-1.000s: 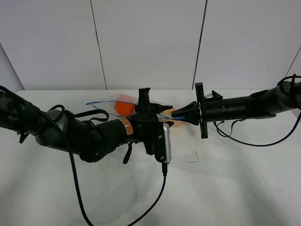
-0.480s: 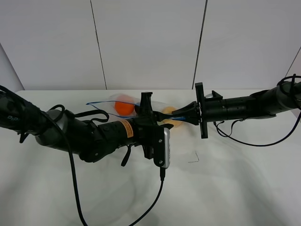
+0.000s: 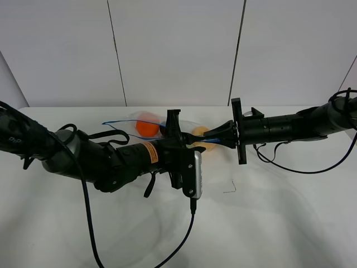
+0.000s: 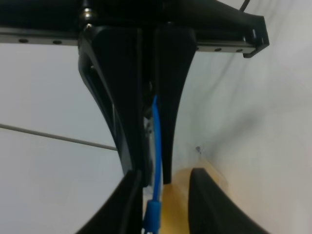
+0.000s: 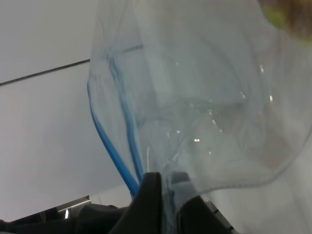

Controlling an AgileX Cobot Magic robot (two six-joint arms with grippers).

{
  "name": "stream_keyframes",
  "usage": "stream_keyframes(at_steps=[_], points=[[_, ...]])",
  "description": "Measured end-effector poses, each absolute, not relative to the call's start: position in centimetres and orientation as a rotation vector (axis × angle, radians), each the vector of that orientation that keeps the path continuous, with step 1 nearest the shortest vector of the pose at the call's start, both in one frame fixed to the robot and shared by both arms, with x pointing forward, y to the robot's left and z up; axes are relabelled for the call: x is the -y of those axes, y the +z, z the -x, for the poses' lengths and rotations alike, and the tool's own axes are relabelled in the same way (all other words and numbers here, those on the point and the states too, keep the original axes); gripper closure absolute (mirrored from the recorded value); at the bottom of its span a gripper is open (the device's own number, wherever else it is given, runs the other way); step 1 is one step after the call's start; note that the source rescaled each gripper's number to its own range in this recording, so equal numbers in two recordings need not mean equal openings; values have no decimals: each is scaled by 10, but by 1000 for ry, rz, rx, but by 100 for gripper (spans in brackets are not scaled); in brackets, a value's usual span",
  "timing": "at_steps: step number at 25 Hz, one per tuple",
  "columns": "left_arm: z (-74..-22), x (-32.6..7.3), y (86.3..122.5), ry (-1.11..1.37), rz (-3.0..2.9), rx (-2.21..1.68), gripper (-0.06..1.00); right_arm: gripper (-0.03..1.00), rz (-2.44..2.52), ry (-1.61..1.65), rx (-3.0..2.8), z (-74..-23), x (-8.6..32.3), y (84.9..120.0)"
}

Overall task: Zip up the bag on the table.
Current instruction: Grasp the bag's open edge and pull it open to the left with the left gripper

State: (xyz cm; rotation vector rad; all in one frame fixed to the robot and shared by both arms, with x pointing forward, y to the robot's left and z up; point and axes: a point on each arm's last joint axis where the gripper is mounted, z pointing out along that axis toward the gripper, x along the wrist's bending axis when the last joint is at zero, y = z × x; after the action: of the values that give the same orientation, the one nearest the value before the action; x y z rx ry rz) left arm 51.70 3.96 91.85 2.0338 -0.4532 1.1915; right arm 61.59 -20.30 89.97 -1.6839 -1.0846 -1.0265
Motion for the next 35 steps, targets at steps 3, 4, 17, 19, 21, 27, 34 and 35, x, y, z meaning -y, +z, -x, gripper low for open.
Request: stream_keyframes(at_steps=[3, 4, 17, 19, 21, 27, 34, 35], points=[[-517, -40, 918, 1191, -2035, 453, 64, 97, 1684, -1026, 1085, -616, 203, 900], [-517, -40, 918, 1191, -2035, 453, 64, 97, 1684, -1026, 1085, -616, 203, 900], [-517, -40, 918, 1190, -2037, 436, 94, 97, 1685, -1023, 1090, -616, 203, 899], [-518, -41, 919, 1192, -2040, 417, 94, 97, 1686, -1023, 1090, -616, 203, 899], [-519, -41, 919, 1194, -2043, 400, 94, 97, 1686, -1025, 1088, -616, 203, 899], [-519, -43, 918, 1196, -2048, 382, 94, 97, 1684, -1032, 1092, -616, 203, 899], [-522, -62, 910, 1207, -2089, 350, 94, 97, 1687, -1033, 1102, -616, 202, 899], [-524, -66, 910, 1213, -2098, 337, 94, 97, 1686, -1033, 1102, -616, 202, 899]])
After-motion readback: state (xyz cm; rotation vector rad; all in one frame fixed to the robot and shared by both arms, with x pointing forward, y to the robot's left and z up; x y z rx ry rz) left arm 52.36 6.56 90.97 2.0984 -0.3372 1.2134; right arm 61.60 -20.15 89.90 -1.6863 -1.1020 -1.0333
